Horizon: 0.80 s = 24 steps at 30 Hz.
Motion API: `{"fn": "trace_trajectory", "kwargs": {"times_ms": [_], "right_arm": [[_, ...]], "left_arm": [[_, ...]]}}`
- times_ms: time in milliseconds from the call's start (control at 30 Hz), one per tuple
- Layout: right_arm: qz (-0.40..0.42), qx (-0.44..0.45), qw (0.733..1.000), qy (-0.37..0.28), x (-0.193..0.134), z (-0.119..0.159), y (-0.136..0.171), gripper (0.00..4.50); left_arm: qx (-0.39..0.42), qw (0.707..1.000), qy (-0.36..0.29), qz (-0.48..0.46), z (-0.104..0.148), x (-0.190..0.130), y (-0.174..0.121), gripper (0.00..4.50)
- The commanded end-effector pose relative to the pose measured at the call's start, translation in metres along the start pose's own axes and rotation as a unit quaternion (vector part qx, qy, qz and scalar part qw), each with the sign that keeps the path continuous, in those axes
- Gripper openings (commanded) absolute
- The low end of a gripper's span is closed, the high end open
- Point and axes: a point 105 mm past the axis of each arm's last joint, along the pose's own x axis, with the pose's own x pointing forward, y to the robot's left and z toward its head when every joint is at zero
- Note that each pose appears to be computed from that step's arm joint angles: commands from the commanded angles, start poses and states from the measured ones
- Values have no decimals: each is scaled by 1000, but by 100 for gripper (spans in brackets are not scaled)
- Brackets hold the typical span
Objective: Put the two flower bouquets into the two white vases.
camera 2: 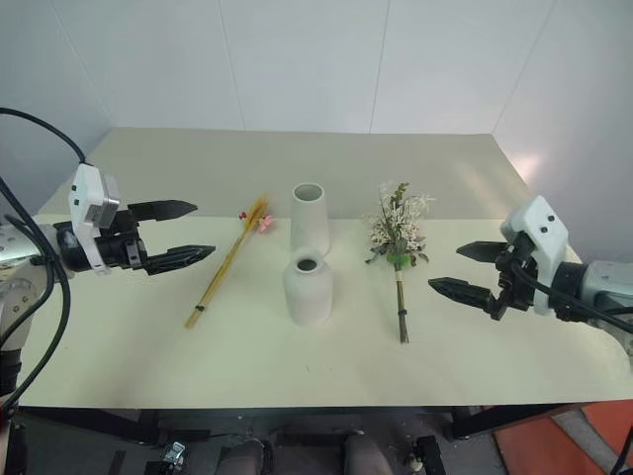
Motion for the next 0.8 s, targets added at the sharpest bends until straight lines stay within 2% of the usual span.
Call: {"fn": "trace_trajectory", "kwargs": {"times_ms": [33, 433, 667, 800], "right_arm": [[-10, -15, 1000, -10, -2, 8, -3, 450], [-4, -7, 1000, -2, 5, 11, -2, 450], [-21, 40, 997, 56, 44, 10, -3, 450], [-36, 110, 988, 102, 65, 9, -8, 450]], "left_arm": [[17, 1000, -8, 8, 11, -10, -1, 445], [21, 1000, -23, 7, 13, -7, -4, 445], [34, 999, -40, -4, 22, -3, -4, 445], [36, 998, -44, -11, 23, -1, -6, 445]]}}
